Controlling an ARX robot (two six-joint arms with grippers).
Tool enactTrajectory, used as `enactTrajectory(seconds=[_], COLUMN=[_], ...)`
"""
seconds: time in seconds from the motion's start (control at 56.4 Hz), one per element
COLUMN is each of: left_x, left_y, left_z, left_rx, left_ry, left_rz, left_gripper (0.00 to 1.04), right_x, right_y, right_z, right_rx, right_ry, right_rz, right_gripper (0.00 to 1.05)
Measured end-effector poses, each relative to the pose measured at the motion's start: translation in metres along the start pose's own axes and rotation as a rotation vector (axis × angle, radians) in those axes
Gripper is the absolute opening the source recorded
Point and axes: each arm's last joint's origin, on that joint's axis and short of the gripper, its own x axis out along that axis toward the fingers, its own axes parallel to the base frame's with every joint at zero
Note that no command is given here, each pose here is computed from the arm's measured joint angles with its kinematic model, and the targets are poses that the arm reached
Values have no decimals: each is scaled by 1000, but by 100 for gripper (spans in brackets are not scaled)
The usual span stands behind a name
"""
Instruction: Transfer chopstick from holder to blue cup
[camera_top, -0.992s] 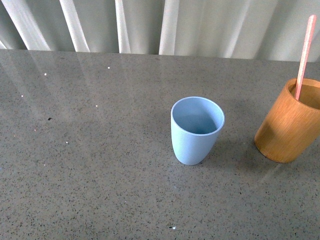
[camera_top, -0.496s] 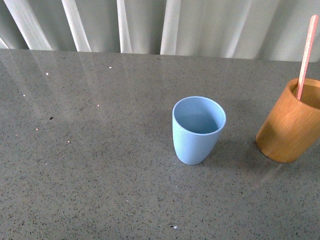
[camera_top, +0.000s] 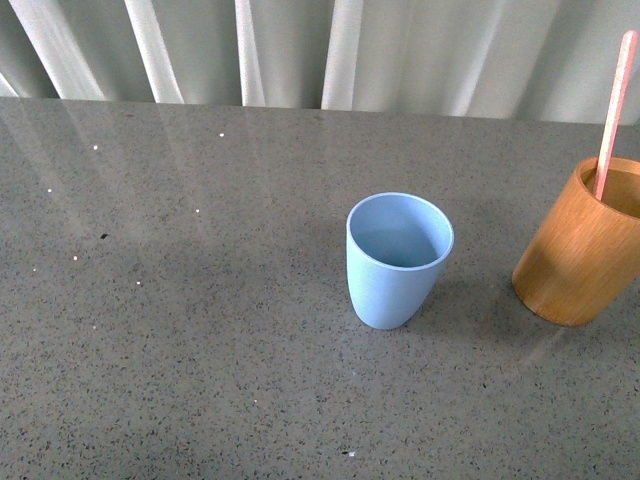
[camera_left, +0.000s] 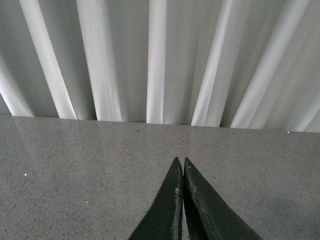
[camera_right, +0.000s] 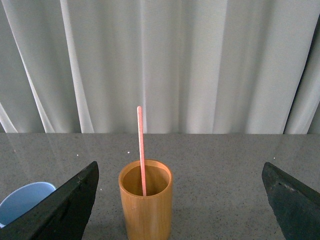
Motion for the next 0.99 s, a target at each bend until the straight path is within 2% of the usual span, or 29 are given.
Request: enactTrajectory(seconds=[0.159, 0.496, 0.992], left_x=[-12, -27, -40], left_y=[12, 13, 13], left_z=[-7, -18, -15], left_rx=[0, 0, 1], left_ry=[1, -14, -29], left_rz=[-4, 4, 2], left_gripper=[4, 4, 4], right_x=[0, 0, 0], right_y=[0, 0, 0], right_z=[0, 0, 0], right_rx=[0, 0, 0], right_ry=[0, 0, 0], right_rz=[0, 0, 0], right_gripper=[95, 95, 95])
